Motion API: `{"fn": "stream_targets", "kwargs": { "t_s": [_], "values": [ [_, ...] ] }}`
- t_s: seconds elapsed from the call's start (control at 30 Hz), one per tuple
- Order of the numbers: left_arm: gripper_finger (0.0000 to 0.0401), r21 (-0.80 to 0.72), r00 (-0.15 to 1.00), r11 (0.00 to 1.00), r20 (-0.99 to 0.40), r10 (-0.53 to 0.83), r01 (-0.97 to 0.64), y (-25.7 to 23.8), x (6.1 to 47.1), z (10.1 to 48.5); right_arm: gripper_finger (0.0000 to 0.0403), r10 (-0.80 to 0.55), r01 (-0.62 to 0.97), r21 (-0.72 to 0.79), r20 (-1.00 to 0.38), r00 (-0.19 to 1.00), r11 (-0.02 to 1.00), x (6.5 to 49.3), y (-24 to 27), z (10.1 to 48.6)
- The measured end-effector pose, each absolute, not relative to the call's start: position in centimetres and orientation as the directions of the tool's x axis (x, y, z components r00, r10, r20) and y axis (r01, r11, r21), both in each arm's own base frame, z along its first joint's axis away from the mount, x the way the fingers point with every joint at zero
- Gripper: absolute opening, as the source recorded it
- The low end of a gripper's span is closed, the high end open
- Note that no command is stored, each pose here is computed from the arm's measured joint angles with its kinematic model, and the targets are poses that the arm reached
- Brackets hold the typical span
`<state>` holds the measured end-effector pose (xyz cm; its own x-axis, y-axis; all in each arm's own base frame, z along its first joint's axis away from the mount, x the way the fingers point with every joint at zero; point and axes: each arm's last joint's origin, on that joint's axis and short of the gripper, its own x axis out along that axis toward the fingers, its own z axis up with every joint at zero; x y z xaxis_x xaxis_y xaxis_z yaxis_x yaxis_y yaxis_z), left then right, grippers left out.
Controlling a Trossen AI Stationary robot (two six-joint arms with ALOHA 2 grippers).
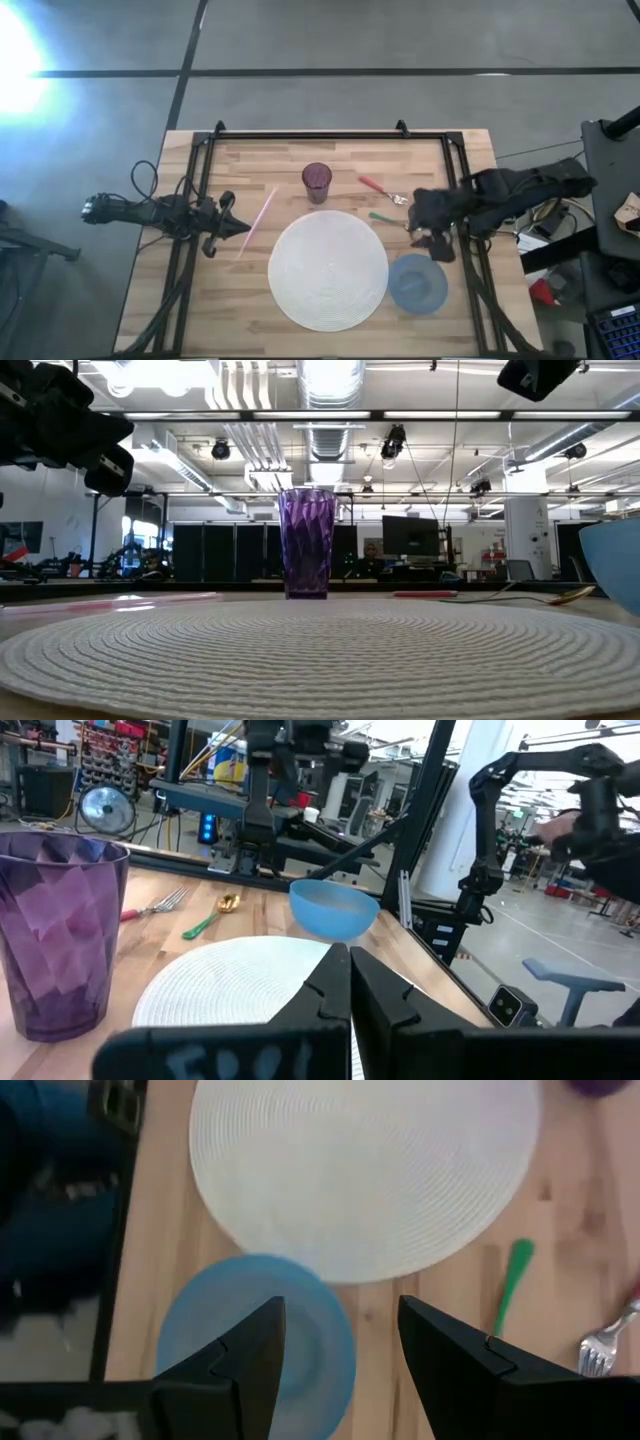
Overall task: Pick & Place Utensil
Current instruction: Put the bowl in the center of the mat
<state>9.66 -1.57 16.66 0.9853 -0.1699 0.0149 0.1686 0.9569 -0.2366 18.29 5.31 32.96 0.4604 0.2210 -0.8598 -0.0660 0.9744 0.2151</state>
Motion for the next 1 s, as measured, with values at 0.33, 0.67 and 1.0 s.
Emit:
{"fn": "stream_targets", "kwargs": {
  "t_s": [0.33,0.67,1.0],
  "values": [
    [0.0000,-0.235,0.985,0.957,0.010,-0.170,0.167,-1.6,9.7,16.6,0.0189,0.163,-0.138,0.127,-0.945,0.285,0.982,21.7,8.6,29.7],
    [0.0000,-0.236,0.985,0.958,0.006,-0.170,0.166,-1.6,9.7,16.6,0.0189,0.102,-0.210,0.074,-0.986,0.128,0.975,24.2,9.7,25.7],
    [0.0000,-0.236,0.985,0.957,0.005,-0.170,0.166,-1.6,9.7,16.6,0.0189,0.037,-0.282,0.035,-0.999,0.003,0.959,26.1,10.4,22.1]
  ]
}}
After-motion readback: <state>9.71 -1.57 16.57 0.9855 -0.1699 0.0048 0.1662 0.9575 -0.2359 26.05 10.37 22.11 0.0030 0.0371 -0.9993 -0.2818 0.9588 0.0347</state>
